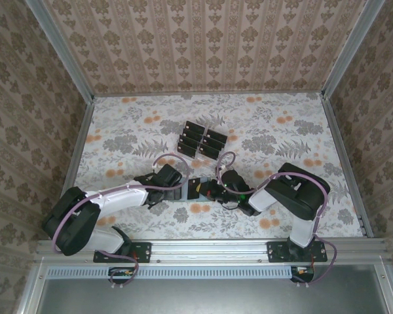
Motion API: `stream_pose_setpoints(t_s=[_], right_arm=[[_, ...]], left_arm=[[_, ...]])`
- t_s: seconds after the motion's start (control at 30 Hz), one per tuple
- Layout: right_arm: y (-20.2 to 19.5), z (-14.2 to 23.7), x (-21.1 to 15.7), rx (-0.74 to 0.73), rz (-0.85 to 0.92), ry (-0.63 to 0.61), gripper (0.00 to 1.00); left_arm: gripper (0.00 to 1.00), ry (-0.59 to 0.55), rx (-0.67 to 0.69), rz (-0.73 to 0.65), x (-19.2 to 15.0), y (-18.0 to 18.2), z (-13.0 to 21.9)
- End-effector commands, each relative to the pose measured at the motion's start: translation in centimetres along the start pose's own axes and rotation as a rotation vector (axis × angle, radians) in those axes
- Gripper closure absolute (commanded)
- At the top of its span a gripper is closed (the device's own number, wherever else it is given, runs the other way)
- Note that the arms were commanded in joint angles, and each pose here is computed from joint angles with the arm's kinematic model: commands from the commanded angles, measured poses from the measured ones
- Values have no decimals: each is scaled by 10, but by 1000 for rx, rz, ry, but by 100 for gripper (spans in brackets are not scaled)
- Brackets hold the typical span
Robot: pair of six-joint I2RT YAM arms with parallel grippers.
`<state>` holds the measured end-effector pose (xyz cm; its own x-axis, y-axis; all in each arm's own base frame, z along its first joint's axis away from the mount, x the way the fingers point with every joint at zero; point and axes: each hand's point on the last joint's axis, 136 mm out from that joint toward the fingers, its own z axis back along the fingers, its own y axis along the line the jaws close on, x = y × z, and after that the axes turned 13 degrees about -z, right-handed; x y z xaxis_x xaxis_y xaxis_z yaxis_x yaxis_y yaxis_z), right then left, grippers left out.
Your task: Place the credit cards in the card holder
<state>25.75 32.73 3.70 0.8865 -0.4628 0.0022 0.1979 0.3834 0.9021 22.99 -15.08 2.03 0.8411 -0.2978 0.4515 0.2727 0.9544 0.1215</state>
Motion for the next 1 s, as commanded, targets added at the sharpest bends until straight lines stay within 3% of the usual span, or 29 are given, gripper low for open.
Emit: stream_pose_setpoints(t_s=[0.0,0.97], right_arm=[[-9,0,-4,-10,-14,6,100],[-8,-21,-14,17,-28,88,100]], left_arm=[[0,80,50,-19,-25,13,-7],[0,89,47,-23,-28,12,-9]])
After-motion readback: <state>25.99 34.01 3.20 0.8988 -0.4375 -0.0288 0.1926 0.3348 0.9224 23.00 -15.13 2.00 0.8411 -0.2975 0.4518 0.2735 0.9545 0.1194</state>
